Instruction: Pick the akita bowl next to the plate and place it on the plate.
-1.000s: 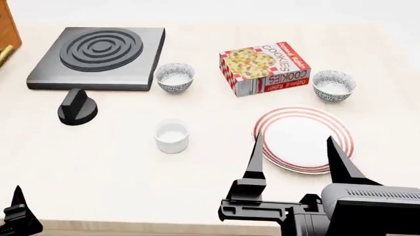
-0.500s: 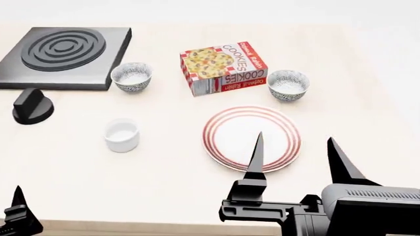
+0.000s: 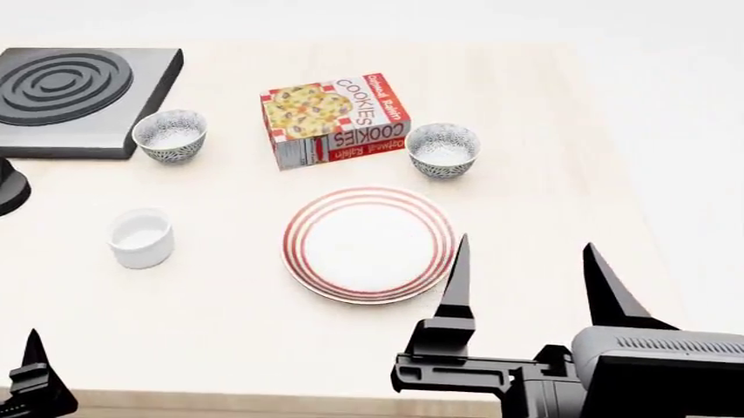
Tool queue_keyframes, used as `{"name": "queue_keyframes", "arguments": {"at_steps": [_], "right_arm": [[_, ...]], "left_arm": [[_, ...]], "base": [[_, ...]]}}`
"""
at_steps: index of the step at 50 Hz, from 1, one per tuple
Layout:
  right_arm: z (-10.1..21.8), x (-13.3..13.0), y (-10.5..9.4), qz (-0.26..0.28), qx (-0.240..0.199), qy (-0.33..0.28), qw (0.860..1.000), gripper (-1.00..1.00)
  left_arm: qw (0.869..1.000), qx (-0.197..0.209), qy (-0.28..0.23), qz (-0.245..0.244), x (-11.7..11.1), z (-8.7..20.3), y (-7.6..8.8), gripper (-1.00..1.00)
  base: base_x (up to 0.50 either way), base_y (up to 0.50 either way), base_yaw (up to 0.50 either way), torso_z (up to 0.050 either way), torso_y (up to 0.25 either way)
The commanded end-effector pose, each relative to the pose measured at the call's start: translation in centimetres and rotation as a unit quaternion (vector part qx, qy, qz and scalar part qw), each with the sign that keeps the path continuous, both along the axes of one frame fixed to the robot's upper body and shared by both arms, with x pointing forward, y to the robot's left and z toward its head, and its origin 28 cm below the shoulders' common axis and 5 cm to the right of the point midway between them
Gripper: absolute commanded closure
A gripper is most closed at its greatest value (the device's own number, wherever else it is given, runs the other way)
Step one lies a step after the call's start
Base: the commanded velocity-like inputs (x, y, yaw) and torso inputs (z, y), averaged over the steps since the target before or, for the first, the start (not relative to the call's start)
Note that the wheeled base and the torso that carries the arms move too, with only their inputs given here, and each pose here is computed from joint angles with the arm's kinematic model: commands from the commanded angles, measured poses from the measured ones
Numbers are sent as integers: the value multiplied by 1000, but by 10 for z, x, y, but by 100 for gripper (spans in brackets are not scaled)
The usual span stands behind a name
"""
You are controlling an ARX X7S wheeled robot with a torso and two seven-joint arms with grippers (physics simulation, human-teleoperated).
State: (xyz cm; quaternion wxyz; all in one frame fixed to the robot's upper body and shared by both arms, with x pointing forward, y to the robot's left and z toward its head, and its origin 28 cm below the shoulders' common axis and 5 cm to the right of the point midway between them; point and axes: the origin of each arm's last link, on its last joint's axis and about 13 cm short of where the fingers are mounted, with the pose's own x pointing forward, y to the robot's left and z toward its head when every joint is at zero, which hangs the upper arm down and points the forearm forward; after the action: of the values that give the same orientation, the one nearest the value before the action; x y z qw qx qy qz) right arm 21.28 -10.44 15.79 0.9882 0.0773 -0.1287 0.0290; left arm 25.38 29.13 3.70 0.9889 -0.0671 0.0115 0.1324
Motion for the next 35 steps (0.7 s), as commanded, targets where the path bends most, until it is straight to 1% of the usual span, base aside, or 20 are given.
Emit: {"name": "queue_keyframes", "arguments": {"at_steps": [1,4,5,35], "right_arm": [[0,0,2,1,-14,2,1000,-100],[-1,0,2,7,-16,-2,1000,-100],[-2,1,3,17,-13,11,1000,-100],[-2,1,3,19,-17,13,1000,-100]], "left_arm": [[1000,1,0,1,0,-1,1,-100],[1000,2,0,1,0,-1,1,-100],[1000,-1,0,1,0,0,1,-100],[1000,0,0,2,0,1,1,-100]], "base": [[0,0,0,0,0],[340,0,0,0,0],[383,0,0,0,0],[495,-7,0,0,0]]}}
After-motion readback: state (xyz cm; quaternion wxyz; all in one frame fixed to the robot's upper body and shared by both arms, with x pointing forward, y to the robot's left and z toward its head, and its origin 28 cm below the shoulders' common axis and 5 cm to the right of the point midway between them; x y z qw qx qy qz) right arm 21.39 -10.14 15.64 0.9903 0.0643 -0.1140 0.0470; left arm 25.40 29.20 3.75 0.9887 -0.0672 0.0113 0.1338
